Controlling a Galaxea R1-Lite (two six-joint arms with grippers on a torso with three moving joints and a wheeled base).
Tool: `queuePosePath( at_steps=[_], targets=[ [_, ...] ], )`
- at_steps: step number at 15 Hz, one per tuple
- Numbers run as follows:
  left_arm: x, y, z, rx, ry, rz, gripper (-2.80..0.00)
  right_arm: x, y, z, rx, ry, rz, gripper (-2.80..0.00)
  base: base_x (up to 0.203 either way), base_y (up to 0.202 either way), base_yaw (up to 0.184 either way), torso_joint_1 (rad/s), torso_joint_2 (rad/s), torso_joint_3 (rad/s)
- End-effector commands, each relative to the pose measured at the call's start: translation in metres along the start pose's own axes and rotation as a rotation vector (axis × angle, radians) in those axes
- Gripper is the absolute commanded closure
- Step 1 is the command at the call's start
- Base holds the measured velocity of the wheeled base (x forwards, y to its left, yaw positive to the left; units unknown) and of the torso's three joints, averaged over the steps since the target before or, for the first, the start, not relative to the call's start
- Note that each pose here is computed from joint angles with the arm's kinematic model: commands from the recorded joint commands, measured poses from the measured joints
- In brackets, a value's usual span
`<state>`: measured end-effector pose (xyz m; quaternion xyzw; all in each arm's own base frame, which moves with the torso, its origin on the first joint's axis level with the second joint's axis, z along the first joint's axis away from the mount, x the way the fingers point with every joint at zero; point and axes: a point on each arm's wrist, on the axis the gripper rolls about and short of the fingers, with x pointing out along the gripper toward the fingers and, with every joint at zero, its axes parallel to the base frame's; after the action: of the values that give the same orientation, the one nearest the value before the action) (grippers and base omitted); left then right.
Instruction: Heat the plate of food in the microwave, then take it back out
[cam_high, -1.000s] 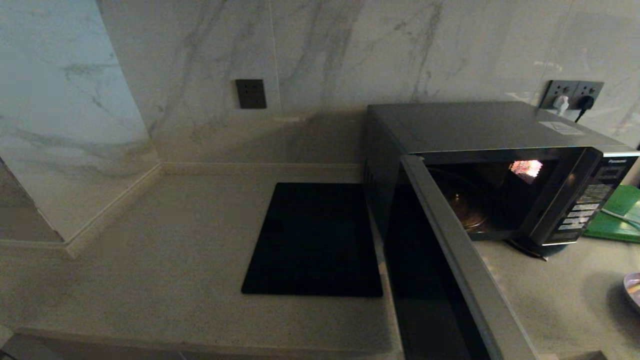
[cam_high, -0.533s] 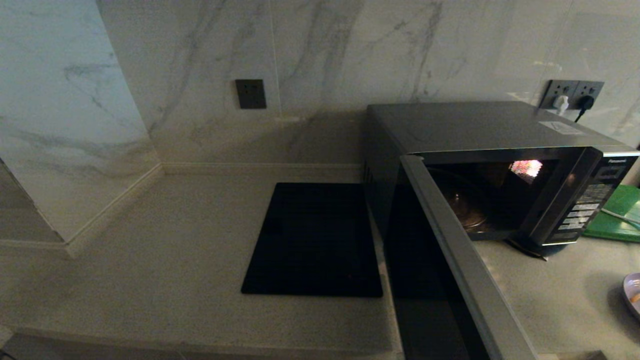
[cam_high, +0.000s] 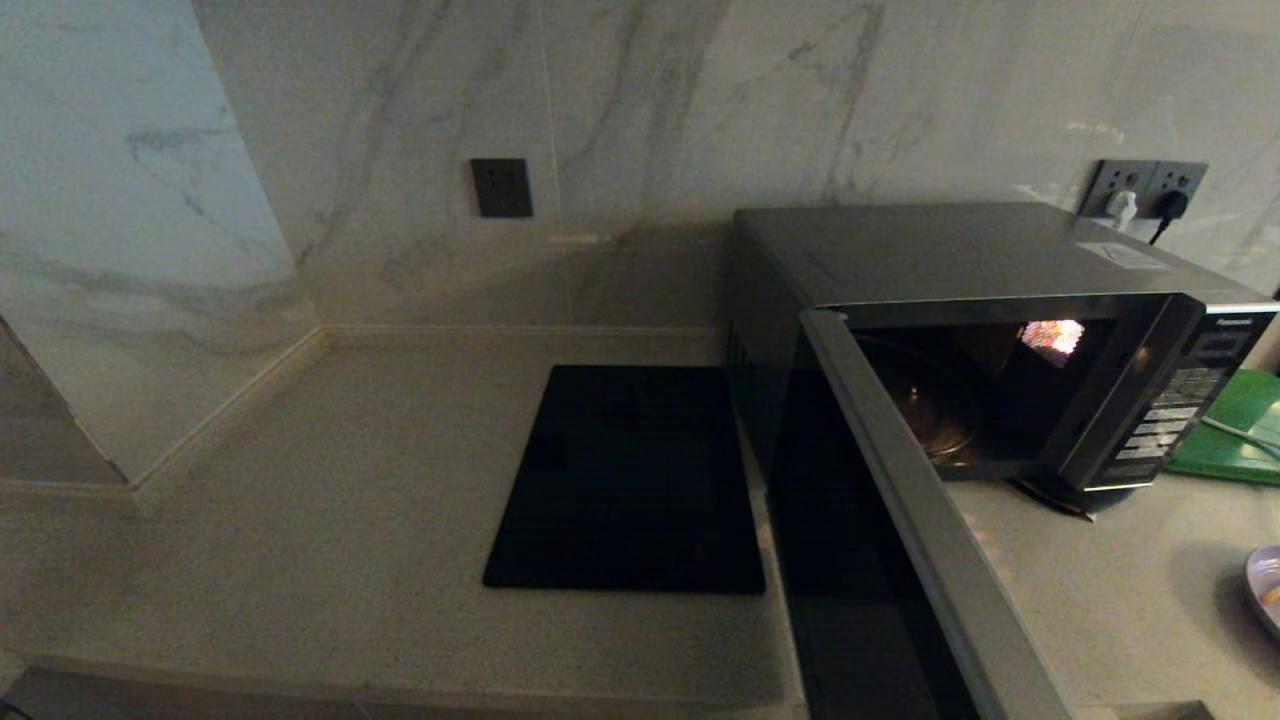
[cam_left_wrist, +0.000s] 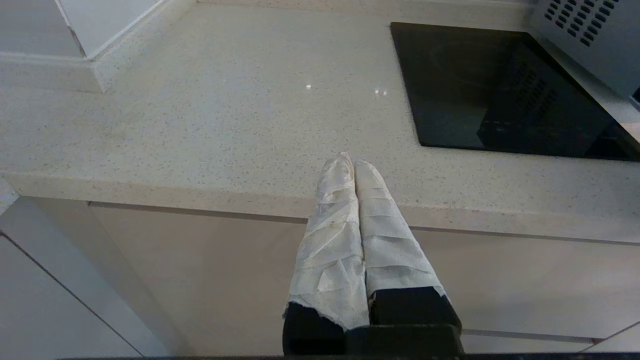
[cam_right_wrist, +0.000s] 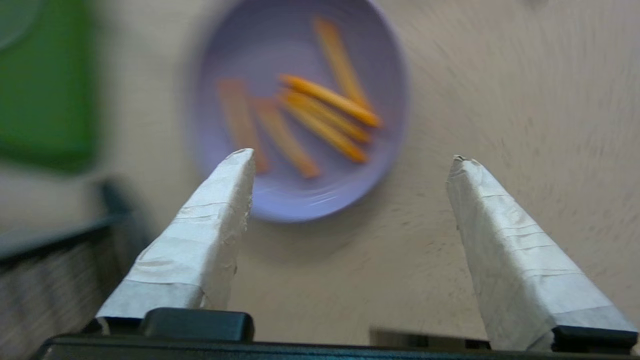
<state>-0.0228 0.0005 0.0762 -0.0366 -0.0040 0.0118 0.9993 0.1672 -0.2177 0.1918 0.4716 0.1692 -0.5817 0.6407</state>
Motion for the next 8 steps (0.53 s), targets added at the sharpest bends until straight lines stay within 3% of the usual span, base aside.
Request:
queuePosePath(
  at_steps=[1,4,8],
  targets=[
    [0.0,0.0,0.0,-0.001,0.0,0.001,0.0,-0.077,-0.008,0.0,-0.067,-0.13,0.185,0.0,0.0,0.0,0.0,0.0,0.0,0.0],
    [0.0,0.0,0.0,-0.001,0.0,0.001,0.0,-0.119,-0.023,-0.025,-0.25,-0.165,0.308,0.0,0.0,0.0,0.0,0.0,0.0,0.0],
    [0.0,0.0,0.0,-0.001,0.001,0.001,0.0,-0.156,-0.035,-0.055,-0.389,-0.143,0.491,0.0,0.0,0.0,0.0,0.0,0.0,0.0]
  ],
)
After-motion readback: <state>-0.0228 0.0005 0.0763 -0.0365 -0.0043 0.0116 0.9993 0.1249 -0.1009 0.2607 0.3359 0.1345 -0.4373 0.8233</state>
